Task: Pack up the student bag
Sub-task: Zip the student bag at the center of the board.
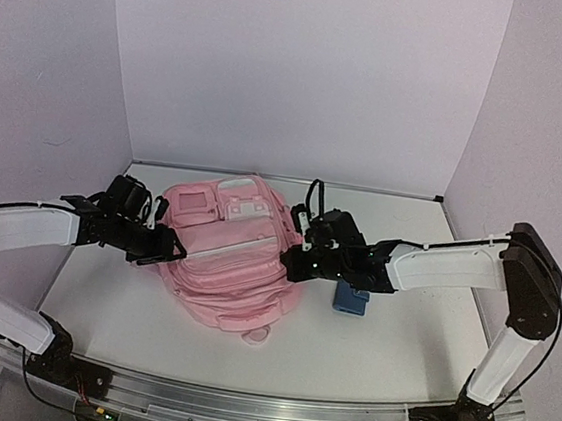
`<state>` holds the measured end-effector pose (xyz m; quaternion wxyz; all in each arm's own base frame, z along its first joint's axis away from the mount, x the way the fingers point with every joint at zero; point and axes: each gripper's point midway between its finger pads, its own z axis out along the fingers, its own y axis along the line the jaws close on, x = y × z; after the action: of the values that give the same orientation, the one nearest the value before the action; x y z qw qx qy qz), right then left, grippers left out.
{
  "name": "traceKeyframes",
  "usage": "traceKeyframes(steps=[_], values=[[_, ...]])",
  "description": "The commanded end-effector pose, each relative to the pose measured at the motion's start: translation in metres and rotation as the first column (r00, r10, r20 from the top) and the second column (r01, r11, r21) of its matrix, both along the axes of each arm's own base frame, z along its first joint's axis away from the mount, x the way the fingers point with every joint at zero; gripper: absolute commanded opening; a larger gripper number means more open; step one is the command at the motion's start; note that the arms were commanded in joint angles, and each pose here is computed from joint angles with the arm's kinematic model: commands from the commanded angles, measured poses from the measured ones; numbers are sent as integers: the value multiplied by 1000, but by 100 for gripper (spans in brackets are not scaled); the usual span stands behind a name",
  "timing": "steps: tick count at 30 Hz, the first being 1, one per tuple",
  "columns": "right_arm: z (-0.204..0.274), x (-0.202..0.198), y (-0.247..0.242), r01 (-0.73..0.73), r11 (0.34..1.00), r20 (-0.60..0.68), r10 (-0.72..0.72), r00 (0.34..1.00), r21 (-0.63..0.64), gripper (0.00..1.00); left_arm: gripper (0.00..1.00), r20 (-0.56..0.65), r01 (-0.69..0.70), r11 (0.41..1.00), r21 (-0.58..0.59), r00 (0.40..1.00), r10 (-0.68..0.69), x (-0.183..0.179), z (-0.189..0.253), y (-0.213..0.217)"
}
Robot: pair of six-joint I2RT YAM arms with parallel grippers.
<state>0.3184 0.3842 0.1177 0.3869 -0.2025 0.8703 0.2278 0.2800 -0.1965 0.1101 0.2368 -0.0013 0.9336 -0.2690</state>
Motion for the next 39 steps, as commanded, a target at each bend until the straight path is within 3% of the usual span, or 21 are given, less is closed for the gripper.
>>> traceKeyframes(steps=[1, 4, 9, 18, 25, 28, 34, 37, 39], values=[[29, -4, 8, -112, 990, 70, 107, 992, 81, 0, 62, 232, 224, 971, 82, 943, -237, 9, 64, -23], [25, -9, 7, -127, 988, 61, 122, 991, 89, 0, 66, 337, 425, 887, 179, 821, -461, -10, 88, -71], [31, -13, 7, -131, 983, 64, 124, 990, 127, 0, 68, 366, 579, 782, 230, 693, -621, -27, 81, -122], [31, -15, 6, -117, 980, 53, 109, 993, 162, 0, 71, 386, 593, 696, 405, 580, -718, -26, 45, -185], [29, -19, 5, -113, 975, 42, 107, 993, 194, 0, 69, 441, 523, 695, 493, 539, -718, -10, 44, -205], [31, -19, 2, -103, 975, 46, 96, 994, 197, 0, 57, 449, 529, 688, 498, 521, -726, -8, 43, -212], [35, -16, -8, -51, 977, 58, 40, 998, 208, 0, 16, 420, 541, 667, 513, 519, -744, -7, 29, -215], [35, -8, -16, 6, 979, 65, -20, 998, 203, 0, 1, 410, 545, 660, 517, 520, -750, -12, 24, -210], [32, 2, -25, 43, 978, 50, -55, 997, 206, 0, 0, 391, 553, 651, 520, 523, -757, -16, 19, -204]])
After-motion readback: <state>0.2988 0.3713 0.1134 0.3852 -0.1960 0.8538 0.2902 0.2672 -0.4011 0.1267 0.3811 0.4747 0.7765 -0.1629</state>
